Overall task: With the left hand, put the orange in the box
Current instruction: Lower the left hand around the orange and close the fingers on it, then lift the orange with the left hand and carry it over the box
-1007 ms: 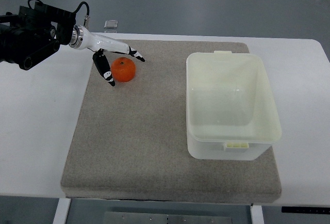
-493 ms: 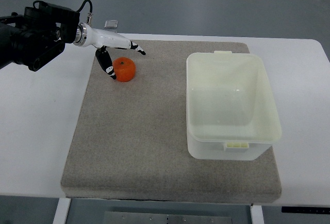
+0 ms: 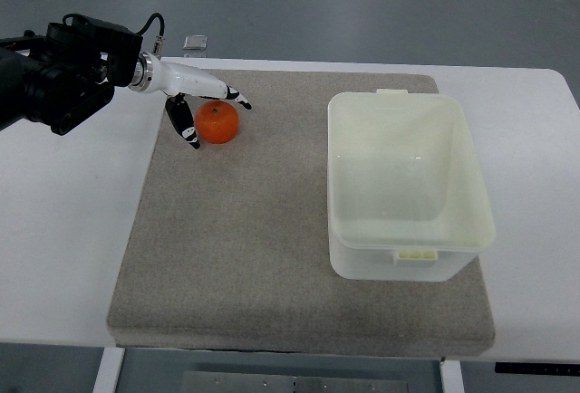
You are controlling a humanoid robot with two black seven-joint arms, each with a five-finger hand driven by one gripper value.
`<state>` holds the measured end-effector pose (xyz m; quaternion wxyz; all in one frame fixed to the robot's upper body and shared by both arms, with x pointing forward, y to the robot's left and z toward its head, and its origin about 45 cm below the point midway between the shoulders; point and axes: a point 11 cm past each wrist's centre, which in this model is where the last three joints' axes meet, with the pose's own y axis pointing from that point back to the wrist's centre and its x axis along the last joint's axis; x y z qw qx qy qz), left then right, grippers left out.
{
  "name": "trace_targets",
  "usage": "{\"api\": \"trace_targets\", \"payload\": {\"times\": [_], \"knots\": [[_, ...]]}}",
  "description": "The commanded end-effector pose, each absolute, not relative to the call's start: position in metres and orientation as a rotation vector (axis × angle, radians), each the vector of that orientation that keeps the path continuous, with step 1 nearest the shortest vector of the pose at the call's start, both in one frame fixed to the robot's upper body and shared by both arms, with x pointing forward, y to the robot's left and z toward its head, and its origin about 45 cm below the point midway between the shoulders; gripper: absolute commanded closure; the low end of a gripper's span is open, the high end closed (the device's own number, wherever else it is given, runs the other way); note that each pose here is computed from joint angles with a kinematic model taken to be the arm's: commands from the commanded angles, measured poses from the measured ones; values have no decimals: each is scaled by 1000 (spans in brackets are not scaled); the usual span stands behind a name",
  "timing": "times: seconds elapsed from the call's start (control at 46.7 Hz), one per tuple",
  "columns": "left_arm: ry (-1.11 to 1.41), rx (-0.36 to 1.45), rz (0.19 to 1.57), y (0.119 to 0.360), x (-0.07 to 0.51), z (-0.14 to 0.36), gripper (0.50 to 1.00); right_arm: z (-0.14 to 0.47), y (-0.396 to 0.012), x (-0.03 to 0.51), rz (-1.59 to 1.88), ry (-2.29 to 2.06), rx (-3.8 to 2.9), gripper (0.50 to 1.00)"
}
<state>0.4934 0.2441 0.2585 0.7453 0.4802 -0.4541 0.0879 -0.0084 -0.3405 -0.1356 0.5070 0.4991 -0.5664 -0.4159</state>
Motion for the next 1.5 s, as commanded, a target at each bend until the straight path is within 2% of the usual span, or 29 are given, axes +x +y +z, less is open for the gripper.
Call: {"api": "trace_targets", "payload": {"times": [0.0,0.171,0.257,0.386,0.45,0.493,0.557,0.685,0.792,1.371,1.478], "knots": [[-992,1054,190,245,493,257,506,-136,-340,-9,-1003,-1366,1203,574],[-986,1047,189,243,492,253,534,-136,-340,-9,-1003,-1366,1203,574],[-982,1043,194,242,492,253,604,-136,-340,-9,-1003,-1366,1203,574],[-977,1042,194,243,491,251,636,-136,-340,-9,-1003,-1366,1203,574],[-976,1040,198,243,491,252,679,-136,-340,-9,-1003,-1366,1203,574],[-978,1039,199,243,491,252,684,-136,-340,-9,-1003,-1366,1203,574],[-977,1038,200,243,491,252,754,-136,-340,-9,-1003,-1366,1203,574],[-977,1037,203,243,492,253,840,-136,-340,-9,-1003,-1366,1203,574],[-982,1046,214,246,494,255,1000,-136,-340,-9,-1003,-1366,1203,574],[-1063,1055,307,257,509,275,1000,-136,-340,-9,-1003,-1366,1203,574],[-1067,1018,319,241,511,278,1000,-136,-340,-9,-1003,-1366,1203,574]]}}
